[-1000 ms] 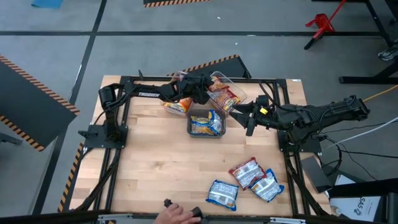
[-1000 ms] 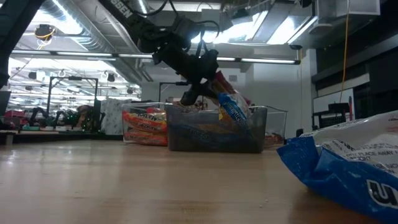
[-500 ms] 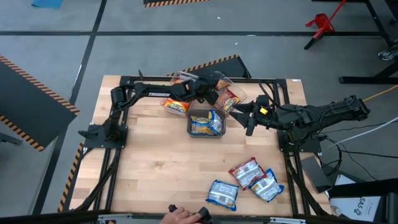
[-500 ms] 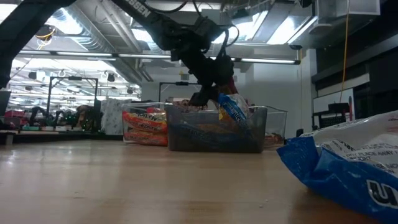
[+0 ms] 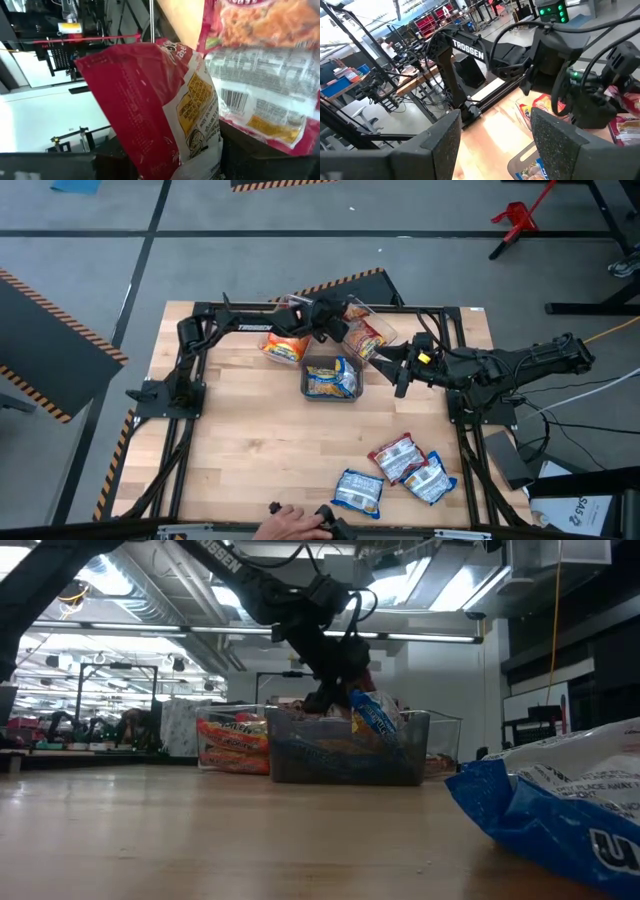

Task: Sort Maruchan noodles
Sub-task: Put the red noodle pack into the right transparent bin

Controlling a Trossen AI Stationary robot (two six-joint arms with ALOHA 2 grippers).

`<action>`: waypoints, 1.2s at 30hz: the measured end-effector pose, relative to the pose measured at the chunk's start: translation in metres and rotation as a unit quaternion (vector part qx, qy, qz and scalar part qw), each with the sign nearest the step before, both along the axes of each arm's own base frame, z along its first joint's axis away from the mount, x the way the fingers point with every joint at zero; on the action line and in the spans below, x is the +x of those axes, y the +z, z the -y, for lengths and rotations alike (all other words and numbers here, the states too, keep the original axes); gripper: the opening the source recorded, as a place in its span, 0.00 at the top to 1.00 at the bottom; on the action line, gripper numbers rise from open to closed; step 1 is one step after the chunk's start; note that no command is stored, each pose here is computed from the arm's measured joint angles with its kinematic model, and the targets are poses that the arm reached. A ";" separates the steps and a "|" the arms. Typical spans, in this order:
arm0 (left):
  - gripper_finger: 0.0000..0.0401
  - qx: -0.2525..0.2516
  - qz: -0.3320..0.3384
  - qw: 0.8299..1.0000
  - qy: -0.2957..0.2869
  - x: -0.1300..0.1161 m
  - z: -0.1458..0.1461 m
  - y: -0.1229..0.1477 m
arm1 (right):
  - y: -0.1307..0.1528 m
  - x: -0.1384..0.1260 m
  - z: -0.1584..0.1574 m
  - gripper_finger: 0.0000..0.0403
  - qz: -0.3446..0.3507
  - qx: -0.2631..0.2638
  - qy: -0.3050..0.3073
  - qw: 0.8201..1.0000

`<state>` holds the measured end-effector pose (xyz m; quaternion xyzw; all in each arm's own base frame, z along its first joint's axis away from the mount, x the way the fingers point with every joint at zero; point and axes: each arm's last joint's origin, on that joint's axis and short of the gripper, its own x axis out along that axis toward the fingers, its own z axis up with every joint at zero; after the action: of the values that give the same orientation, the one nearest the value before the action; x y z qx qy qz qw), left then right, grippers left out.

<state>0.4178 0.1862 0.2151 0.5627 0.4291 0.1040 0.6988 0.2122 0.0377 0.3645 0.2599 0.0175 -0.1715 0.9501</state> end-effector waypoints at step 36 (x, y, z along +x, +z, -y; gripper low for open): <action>0.36 -0.059 0.084 0.991 0.083 -0.017 0.041 0.055 | 0.000 0.001 -0.001 0.45 -0.004 -0.004 0.023 1.000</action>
<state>0.4004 0.1456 0.2703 0.4724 0.4190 0.1831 0.7534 0.2127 0.0391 0.3641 0.2553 0.0264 -0.1505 0.9547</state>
